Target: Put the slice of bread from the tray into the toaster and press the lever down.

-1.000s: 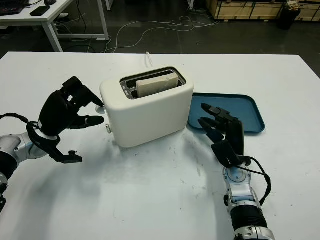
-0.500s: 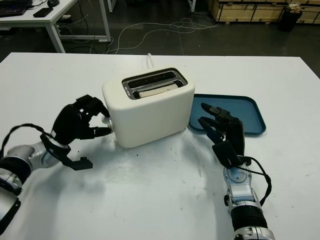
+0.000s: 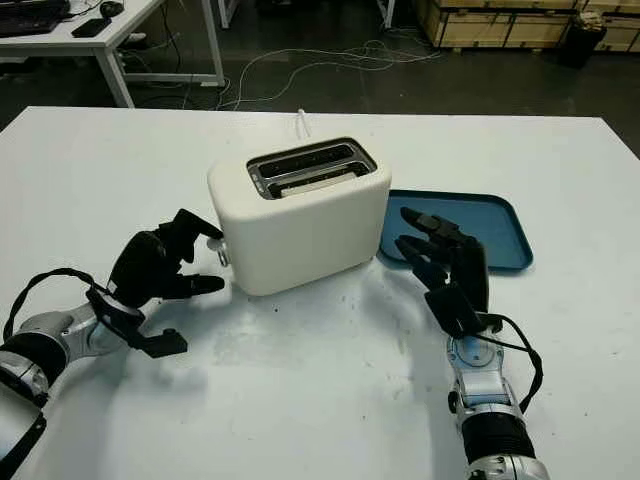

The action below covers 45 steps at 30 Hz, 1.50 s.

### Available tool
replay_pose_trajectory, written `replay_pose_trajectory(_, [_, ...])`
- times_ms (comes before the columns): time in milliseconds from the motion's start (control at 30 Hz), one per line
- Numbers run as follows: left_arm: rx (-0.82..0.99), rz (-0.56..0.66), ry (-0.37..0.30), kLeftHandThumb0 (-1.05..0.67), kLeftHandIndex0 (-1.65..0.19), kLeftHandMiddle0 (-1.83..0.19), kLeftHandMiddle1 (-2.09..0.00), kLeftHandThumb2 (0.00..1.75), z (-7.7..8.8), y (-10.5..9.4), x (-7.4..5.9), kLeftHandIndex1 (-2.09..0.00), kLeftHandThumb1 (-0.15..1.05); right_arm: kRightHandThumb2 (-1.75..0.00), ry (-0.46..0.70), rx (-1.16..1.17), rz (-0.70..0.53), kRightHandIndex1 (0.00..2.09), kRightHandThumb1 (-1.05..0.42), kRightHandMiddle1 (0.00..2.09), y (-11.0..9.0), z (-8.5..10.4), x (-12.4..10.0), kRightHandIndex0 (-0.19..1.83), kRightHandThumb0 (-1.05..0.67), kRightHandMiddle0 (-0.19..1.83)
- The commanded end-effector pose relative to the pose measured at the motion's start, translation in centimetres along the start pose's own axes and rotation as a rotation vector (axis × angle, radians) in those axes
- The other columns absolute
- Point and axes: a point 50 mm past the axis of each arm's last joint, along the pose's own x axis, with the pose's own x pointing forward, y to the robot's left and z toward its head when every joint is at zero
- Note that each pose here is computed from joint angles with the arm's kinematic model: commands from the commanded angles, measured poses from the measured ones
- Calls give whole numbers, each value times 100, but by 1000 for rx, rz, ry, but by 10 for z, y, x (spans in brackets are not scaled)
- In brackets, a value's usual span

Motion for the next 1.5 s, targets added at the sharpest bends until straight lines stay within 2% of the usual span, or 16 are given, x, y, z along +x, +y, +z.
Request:
replay_pose_trajectory(0, [-19, -165, -31, -72, -67, -74, -159, 7, 10, -24, -7, -133, 92, -13, -19, 10, -1, 3, -92, 1, 2, 3, 1, 106, -53, 91])
replay_pose_trajectory(533, [40, -134, -93, -72, -50, -60, -174, 11, 9, -11, 7, -152, 92, -13, -15, 23, -4, 3, -92, 1, 3, 3, -2, 105, -55, 92])
replay_pose_trajectory(933, [53, -148, -130, -68, -41, -56, -175, 15, 12, -7, 14, -160, 92, -13, -8, 24, -3, 4, -92, 1, 4, 3, -6, 106, -59, 92])
replay_pose_trajectory(1167, [18, -187, -122, -68, -35, -70, -175, 28, 13, -8, 14, -172, 92, -14, -4, 24, -3, 5, -92, 0, 4, 2, -10, 105, -58, 92])
replay_pose_trajectory(1267, [-2, -206, -109, -70, -40, -77, -175, 37, 13, -8, 13, -174, 92, -15, -1, 25, -3, 5, -92, 0, 4, 2, -11, 105, -58, 92])
replay_pose_trajectory(1400, [-4, -193, -115, -75, -54, -88, -175, 55, 16, -8, 13, -175, 92, -15, 2, 20, -3, 7, -92, 0, 3, 2, -16, 107, -58, 92])
replay_pose_trajectory(1467, [-7, -184, -116, -75, -59, -90, -175, 58, 18, -9, 15, -175, 92, -15, 5, 11, -1, 7, -92, 0, 3, 2, -18, 107, -59, 92])
